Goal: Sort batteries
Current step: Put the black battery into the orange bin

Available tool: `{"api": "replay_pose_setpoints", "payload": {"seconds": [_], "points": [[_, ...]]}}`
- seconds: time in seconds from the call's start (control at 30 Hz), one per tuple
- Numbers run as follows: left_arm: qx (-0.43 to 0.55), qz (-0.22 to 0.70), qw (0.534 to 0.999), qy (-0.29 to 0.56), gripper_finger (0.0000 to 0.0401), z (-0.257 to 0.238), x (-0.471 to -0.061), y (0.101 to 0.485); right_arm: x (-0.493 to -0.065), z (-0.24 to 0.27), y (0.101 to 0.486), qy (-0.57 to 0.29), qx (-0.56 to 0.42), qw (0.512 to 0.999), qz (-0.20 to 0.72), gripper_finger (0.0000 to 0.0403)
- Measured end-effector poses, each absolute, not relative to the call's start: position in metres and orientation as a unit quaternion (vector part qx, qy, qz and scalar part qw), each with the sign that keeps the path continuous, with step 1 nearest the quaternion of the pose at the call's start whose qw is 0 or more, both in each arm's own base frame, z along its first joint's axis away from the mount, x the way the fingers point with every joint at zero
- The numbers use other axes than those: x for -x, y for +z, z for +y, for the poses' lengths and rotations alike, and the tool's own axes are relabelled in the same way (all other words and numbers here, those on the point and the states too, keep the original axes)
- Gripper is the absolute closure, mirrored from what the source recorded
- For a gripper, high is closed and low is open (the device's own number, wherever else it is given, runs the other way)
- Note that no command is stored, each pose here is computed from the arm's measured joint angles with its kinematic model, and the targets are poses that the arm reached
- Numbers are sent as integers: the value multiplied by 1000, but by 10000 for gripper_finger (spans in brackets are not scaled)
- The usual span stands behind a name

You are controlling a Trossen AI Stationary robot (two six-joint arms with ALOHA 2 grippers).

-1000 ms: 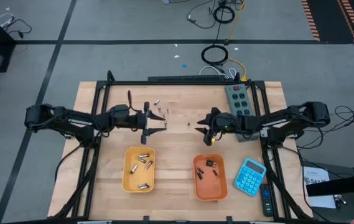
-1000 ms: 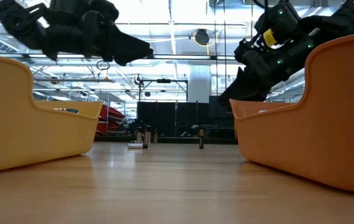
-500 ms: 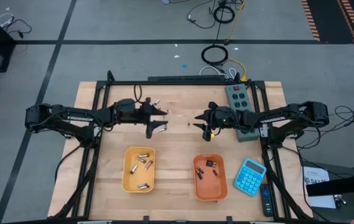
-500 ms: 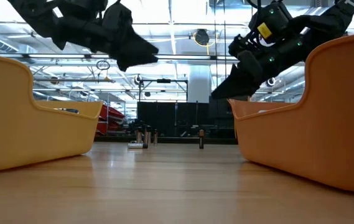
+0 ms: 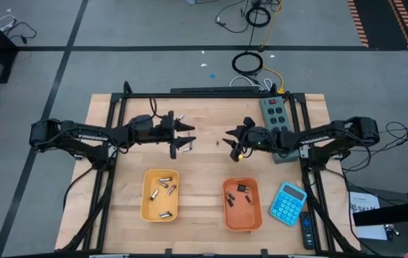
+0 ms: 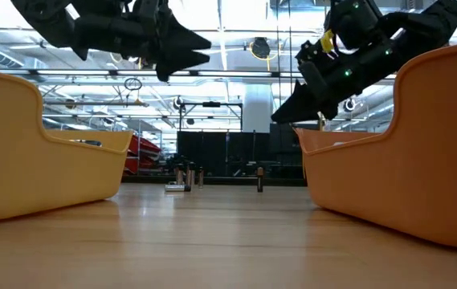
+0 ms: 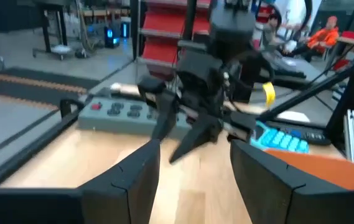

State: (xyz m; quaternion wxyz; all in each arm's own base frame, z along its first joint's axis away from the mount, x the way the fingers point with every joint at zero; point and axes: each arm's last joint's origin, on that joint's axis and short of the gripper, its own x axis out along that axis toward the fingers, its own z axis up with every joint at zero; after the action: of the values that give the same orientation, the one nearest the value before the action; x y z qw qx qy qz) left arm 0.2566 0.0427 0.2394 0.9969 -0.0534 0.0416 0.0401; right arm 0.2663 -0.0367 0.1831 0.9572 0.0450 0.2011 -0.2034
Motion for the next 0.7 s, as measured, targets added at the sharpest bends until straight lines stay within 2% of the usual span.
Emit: {"api": "replay_pose_setpoints", "payload": {"seconds": [0.3, 0.7], "points": [[53, 22, 998, 14, 196, 35, -258, 243, -279, -16, 201, -204, -28, 955, 215, 257], [52, 11, 999, 12, 196, 33, -258, 245, -278, -16, 198, -204, -12, 951, 232, 257]]}}
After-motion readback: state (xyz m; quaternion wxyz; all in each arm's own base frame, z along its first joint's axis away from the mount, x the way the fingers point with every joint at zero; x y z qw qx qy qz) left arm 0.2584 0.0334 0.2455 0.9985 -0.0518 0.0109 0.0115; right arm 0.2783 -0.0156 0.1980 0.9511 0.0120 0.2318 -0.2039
